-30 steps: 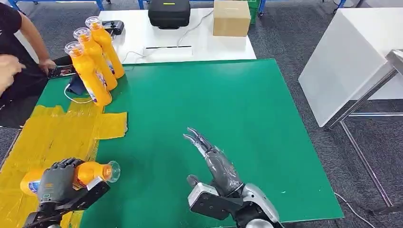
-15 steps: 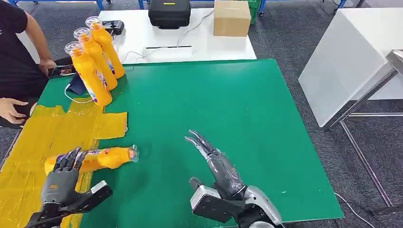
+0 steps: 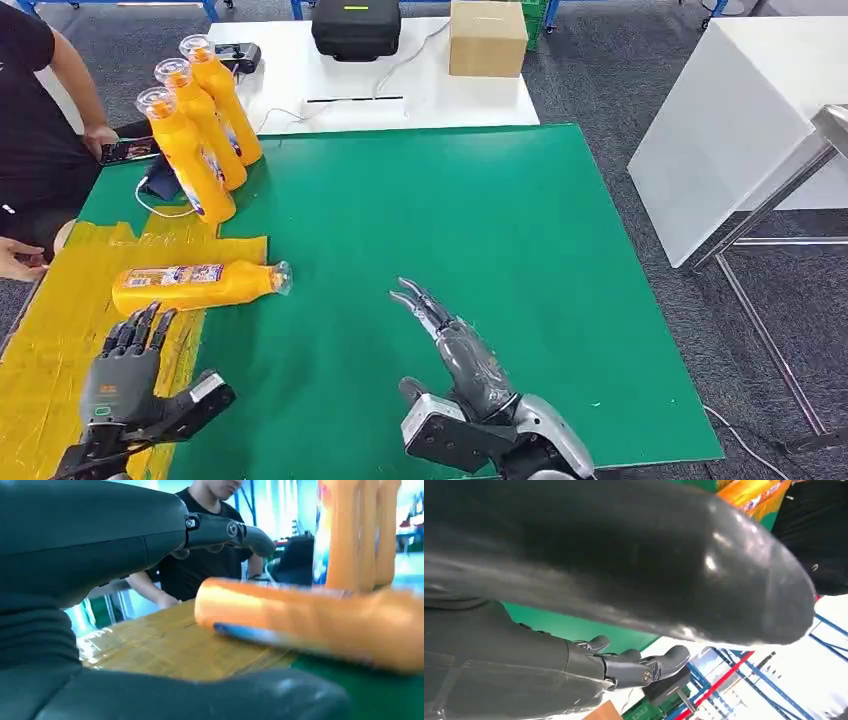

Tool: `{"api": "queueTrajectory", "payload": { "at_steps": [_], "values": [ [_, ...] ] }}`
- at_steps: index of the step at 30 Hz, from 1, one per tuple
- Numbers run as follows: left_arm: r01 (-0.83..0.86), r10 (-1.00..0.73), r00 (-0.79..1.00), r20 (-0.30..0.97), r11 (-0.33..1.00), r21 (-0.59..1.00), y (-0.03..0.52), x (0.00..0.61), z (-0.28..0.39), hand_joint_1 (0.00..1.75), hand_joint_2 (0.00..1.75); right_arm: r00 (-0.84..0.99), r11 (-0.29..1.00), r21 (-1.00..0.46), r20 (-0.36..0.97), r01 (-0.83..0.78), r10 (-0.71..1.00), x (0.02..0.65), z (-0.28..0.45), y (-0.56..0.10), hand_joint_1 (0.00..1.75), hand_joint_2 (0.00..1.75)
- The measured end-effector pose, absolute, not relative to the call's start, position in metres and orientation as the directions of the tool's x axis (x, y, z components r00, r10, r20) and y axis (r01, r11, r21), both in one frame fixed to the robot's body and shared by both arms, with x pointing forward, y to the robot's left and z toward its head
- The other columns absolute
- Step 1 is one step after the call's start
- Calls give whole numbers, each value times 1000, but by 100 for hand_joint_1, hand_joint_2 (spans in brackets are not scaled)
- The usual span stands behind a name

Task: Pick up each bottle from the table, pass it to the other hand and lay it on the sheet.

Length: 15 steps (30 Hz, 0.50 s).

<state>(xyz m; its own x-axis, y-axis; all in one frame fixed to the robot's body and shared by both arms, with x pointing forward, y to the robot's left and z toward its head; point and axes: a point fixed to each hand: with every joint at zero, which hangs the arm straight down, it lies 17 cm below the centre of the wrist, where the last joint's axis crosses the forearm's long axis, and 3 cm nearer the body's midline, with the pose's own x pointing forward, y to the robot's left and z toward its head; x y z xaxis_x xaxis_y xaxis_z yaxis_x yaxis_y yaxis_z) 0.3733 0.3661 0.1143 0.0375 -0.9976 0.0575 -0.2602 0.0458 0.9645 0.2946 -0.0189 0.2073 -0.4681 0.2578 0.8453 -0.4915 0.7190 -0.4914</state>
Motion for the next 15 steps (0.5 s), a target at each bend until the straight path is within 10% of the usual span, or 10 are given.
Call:
{"api": "queueTrajectory", "payload": {
  "at_steps": [3,6,9,15],
  "values": [
    [-326,-868,-75,492,487,810,348,370,145,0,0,-475,731,-495,840,-470,263,287,207,-24,0,0],
    [-115,-376,-252,892,927,358,297,365,172,0,0,-507,794,-453,834,-405,218,279,221,-37,0,0],
    [109,-71,-375,924,987,120,243,343,212,0,0,-569,861,-429,794,-272,216,281,244,-56,0,0],
    [286,-4,-401,916,949,129,159,313,221,0,0,-628,822,-564,668,-77,399,281,249,-62,0,0]
  ]
}}
